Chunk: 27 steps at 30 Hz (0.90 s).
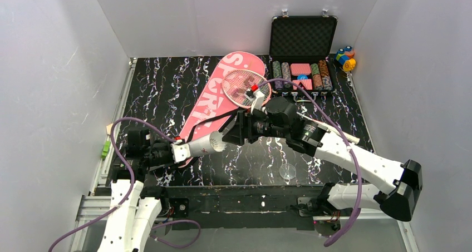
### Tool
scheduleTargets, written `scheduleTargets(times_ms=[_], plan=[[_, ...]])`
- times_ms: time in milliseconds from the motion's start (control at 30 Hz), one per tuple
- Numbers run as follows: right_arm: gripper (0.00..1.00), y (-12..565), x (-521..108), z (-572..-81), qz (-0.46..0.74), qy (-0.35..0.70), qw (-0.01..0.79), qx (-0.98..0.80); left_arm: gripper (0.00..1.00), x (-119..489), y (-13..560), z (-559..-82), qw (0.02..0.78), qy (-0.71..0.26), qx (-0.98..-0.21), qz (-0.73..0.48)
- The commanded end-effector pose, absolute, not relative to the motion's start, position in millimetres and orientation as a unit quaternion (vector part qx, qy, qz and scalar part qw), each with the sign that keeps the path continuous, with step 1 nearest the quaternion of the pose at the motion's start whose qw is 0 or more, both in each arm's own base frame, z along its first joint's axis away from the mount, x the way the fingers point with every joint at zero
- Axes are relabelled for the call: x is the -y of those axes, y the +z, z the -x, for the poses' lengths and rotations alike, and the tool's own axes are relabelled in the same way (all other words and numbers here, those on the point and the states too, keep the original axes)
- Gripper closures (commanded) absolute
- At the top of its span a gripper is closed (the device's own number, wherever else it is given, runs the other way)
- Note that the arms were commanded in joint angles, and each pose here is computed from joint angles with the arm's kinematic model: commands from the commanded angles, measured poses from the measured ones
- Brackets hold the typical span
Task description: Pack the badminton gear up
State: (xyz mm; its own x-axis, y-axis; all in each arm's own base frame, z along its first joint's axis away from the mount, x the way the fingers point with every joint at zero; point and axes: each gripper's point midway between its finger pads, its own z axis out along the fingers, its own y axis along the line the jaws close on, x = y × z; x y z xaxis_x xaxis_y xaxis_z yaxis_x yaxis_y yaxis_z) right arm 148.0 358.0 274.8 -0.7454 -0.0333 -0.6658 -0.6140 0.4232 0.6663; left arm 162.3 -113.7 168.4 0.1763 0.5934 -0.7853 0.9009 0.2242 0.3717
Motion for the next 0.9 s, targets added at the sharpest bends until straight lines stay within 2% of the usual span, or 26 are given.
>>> scheduleTargets(times_ms=[0, 567, 867], plan=[[0.34, 295, -348, -150, 0.199, 0.497, 0.330, -0.777, 0.81, 122, 177, -157, 0.484, -0.191, -0.615, -0.593], [0.34, 268, -372, -157, 0.200, 0.477, 0.308, -0.798, 0.82, 126, 193, -161, 0.497, -0.206, -0.619, -0.572], [0.36, 258, -394, -160, 0.209, 0.468, 0.287, -0.810, 0.81, 133, 205, -150, 0.511, -0.220, -0.594, -0.581]])
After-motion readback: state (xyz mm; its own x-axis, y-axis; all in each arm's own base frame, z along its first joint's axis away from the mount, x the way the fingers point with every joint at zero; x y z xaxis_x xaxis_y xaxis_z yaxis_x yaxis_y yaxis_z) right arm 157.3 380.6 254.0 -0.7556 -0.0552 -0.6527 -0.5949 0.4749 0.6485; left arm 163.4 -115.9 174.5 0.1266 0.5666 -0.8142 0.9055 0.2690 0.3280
